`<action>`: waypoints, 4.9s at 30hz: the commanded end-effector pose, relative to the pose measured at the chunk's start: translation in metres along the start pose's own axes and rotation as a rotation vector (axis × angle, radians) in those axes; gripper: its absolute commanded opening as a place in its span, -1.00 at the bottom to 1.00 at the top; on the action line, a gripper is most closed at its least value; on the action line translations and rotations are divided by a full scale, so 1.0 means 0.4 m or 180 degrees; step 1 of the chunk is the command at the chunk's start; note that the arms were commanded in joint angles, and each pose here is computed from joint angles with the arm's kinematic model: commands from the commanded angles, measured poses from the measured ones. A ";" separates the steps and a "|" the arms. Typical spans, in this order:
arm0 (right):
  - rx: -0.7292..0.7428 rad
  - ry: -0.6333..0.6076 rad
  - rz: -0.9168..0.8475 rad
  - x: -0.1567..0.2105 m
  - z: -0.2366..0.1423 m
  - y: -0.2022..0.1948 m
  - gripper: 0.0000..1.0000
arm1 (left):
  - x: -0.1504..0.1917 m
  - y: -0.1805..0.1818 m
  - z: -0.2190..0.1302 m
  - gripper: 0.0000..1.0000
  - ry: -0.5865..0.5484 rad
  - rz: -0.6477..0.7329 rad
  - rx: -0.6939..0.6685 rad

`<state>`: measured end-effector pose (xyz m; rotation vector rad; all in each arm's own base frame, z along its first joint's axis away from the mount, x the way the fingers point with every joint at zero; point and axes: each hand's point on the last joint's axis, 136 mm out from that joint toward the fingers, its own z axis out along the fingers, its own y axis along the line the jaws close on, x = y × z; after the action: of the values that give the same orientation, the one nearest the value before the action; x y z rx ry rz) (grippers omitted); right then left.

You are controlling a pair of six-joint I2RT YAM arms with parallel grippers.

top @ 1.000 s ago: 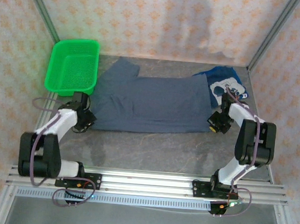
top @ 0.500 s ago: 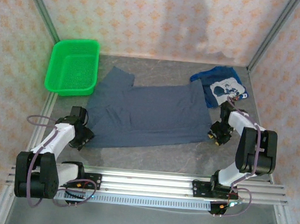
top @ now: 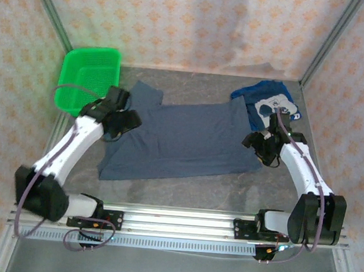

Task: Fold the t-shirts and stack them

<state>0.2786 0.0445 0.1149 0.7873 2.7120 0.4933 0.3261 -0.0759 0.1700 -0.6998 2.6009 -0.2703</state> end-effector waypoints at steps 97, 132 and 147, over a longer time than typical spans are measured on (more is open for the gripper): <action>0.0886 0.0409 -0.0305 0.006 0.213 -0.026 0.21 | 0.139 0.162 0.218 -0.14 0.0276 -0.0095 -0.0720; 0.1809 0.0143 0.0502 0.099 0.012 -0.255 0.28 | 0.331 0.234 0.124 0.21 0.0719 0.0006 -0.0954; 0.0468 -0.0171 -0.0517 -0.352 0.098 0.128 0.24 | -0.234 -0.179 0.057 0.58 -0.0149 0.0643 0.0051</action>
<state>0.4099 0.0077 0.1348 0.6917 2.7152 0.1787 0.4237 -0.0943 0.2040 -0.5916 2.5480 -0.2751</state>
